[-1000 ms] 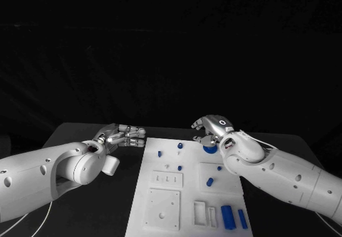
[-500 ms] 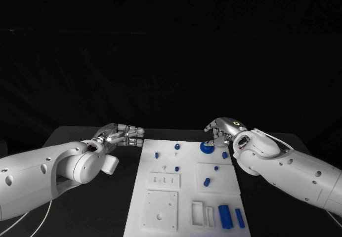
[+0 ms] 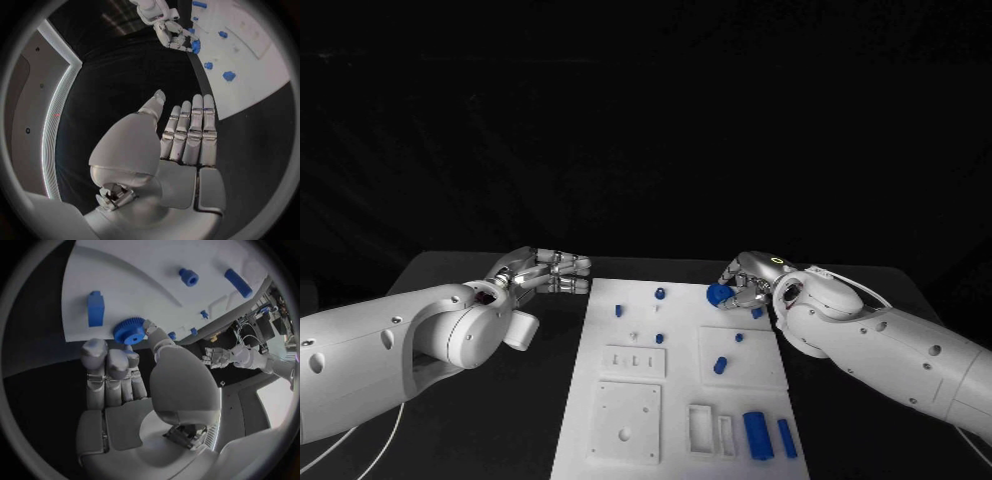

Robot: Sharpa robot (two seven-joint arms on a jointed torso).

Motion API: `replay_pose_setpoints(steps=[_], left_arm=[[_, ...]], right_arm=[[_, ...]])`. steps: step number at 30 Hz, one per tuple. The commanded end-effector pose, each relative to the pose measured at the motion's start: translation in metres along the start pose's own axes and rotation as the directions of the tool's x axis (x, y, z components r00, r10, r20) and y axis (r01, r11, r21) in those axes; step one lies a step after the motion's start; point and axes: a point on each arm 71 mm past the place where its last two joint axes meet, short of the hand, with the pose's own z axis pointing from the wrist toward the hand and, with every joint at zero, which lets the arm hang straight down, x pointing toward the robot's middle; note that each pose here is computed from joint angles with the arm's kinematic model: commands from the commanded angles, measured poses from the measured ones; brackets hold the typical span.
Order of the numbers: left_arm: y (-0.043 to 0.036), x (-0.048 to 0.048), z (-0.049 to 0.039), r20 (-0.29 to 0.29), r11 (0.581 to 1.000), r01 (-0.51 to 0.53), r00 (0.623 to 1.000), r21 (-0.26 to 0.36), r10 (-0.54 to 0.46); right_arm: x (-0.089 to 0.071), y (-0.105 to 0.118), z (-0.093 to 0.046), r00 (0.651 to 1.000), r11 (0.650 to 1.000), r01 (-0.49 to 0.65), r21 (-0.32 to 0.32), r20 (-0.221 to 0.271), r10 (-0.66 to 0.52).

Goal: Assemble the parts on the task board

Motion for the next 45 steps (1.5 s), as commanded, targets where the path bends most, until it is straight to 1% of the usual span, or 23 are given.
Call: replay_pose_setpoints(steps=[1,8,12,18,29,45], left_arm=[[-0.0014,0.0022,0.0008,-0.021,1.000,-0.001,1.000,0.007,0.001],[-0.0010,0.0020,0.0017,-0.021,1.000,-0.002,1.000,0.006,0.002],[-0.0008,0.0020,0.0018,-0.022,1.000,-0.002,1.000,0.005,0.002],[-0.0005,0.0017,0.0018,-0.022,1.000,-0.002,1.000,0.003,0.002],[0.0005,0.0011,0.0016,-0.024,1.000,-0.005,1.000,-0.005,0.005],[0.0012,0.0007,0.0018,-0.026,1.000,-0.008,1.000,-0.012,0.008]], right_arm=[[0.006,-0.001,0.000,0.999,1.000,0.007,0.003,-0.033,-0.007],[0.008,-0.002,0.000,1.000,1.000,0.004,0.005,-0.028,-0.004],[0.009,-0.002,0.000,0.999,1.000,0.002,0.007,-0.034,-0.002],[0.011,-0.003,0.001,0.998,1.000,-0.003,0.008,-0.055,0.004],[0.015,-0.009,0.000,0.993,0.999,-0.036,0.018,-0.109,0.038],[0.018,-0.012,0.001,0.989,0.999,-0.050,0.021,-0.139,0.052]])
